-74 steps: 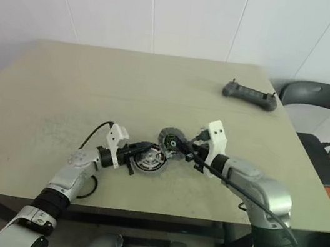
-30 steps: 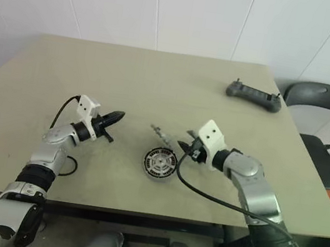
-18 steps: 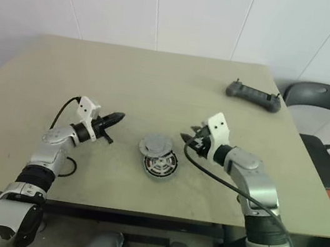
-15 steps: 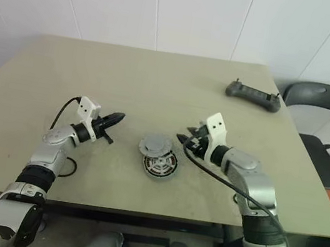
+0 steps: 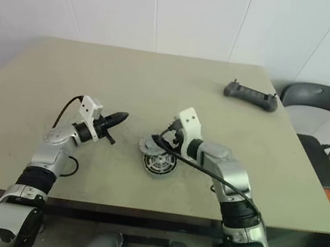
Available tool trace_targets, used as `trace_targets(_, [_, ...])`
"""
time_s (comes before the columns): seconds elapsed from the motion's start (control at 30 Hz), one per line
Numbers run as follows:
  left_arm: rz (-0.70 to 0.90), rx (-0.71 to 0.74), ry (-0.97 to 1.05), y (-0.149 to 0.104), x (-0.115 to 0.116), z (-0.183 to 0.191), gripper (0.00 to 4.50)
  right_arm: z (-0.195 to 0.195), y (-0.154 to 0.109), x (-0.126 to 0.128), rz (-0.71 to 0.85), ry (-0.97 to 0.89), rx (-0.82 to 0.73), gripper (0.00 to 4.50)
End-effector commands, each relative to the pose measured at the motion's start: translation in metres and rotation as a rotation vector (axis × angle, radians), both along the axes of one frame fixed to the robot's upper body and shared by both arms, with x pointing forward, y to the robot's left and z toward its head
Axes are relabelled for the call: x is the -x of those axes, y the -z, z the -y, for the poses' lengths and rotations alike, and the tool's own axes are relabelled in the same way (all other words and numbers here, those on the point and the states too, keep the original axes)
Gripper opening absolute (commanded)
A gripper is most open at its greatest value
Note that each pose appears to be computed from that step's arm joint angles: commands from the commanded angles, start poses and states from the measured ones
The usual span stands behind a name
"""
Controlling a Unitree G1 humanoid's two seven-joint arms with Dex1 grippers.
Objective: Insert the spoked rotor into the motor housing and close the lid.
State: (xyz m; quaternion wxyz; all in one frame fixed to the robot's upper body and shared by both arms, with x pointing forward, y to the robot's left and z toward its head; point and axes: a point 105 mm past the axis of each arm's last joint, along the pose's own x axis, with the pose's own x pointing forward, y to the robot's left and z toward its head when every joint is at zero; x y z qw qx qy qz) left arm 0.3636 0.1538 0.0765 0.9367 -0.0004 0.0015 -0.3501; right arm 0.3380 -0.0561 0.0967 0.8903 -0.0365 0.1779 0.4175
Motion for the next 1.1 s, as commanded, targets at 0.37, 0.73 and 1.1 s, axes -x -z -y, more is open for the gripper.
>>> trace_targets(0.37, [0.043,0.008,-0.023,-0.015,0.001,-0.007,0.00,-0.014,0.016,-0.001,-0.105,-0.043,0.079,4.46])
trace_targets(0.73, [0.037,0.008,-0.027,-0.014,0.001,-0.009,0.00,-0.028,0.028,0.009,-0.020,-0.136,0.199,4.46])
trace_targets(1.1, [0.043,0.005,-0.035,-0.016,0.000,-0.012,0.00,-0.028,0.023,0.006,0.003,-0.144,0.164,3.23])
